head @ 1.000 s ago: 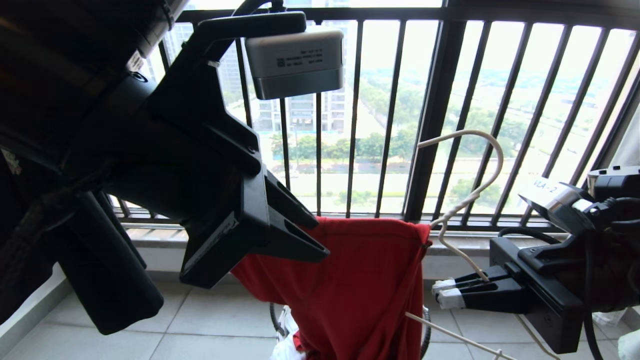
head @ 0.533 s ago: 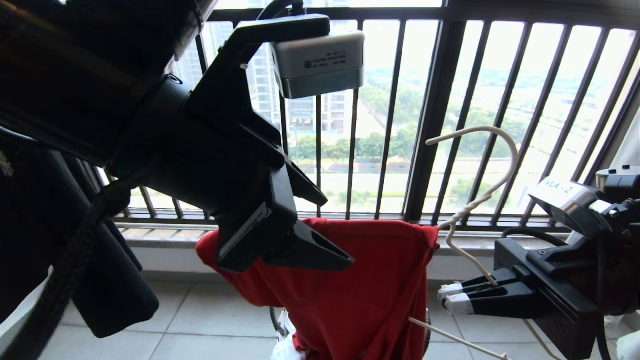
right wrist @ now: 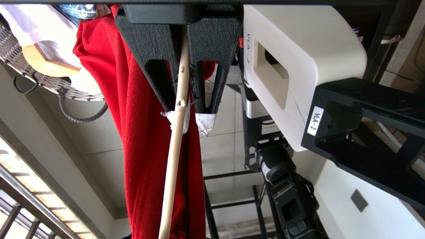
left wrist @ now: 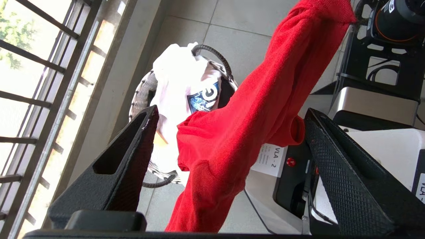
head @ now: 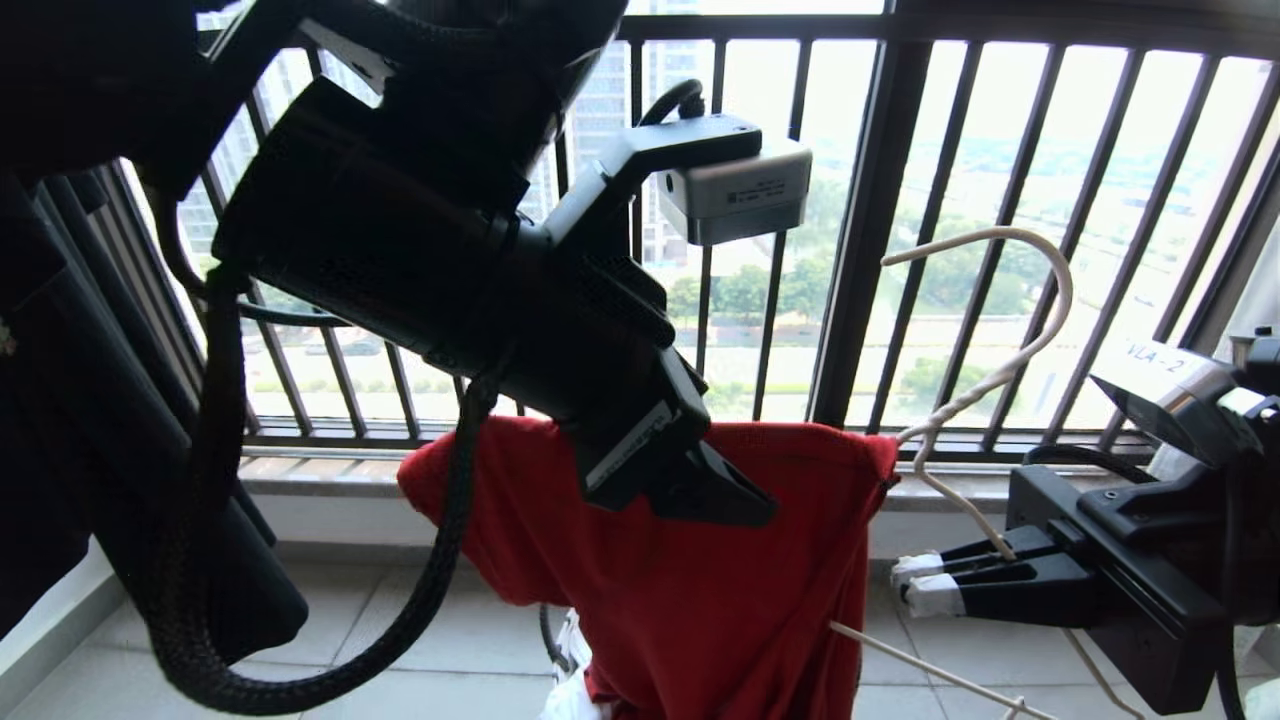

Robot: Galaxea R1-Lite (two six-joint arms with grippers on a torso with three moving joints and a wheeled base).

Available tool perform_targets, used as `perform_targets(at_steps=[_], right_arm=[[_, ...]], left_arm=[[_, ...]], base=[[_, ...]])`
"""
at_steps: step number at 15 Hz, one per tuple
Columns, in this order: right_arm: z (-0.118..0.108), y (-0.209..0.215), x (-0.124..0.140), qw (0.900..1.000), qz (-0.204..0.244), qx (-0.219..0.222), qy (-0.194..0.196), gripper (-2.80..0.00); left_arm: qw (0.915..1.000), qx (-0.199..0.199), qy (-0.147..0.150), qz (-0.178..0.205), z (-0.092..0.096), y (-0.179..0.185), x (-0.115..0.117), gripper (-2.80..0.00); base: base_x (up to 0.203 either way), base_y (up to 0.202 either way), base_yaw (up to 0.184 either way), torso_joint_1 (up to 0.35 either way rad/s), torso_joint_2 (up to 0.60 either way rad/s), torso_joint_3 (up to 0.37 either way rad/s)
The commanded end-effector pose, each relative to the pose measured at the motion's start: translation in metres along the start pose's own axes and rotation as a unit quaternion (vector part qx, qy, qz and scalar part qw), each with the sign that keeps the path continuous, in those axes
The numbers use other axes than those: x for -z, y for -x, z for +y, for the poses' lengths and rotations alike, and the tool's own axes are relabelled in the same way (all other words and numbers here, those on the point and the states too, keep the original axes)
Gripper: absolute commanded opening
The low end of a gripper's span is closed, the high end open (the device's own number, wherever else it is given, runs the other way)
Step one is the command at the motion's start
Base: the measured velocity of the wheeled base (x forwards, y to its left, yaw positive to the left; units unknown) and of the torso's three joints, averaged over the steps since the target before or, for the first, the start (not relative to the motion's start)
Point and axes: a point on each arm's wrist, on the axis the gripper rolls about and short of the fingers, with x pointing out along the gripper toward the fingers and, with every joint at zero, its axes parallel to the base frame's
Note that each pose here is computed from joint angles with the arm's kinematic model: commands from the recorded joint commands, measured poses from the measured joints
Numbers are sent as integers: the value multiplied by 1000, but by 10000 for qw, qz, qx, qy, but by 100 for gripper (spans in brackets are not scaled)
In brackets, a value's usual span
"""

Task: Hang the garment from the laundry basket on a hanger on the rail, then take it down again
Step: Hang the clothes on the clothes rack

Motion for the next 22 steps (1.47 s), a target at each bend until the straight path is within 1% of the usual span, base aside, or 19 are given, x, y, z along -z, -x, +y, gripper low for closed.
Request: perform_targets(at_steps=[1, 17, 18, 22], right_arm=[[1, 3, -3, 10000, -46, 17, 74, -280], [-1, 6, -5, 9999, -82, 99, 64, -280], [-1, 6, -6, 9999, -83, 96, 67, -280], [-1, 7, -7, 9999, -90, 113, 85, -280]], left_arm=[[9999, 59, 32, 120, 3, -10, 2, 0], [9998, 66, 31, 173, 4, -15, 3, 0], [9998, 66, 31, 171, 4, -15, 3, -280], [9998, 57, 21, 170, 4, -15, 3, -280]], base=[[0, 0, 0, 0, 0, 0], [0, 0, 0, 0, 0, 0], [0, 0, 0, 0, 0, 0], [0, 0, 0, 0, 0, 0]])
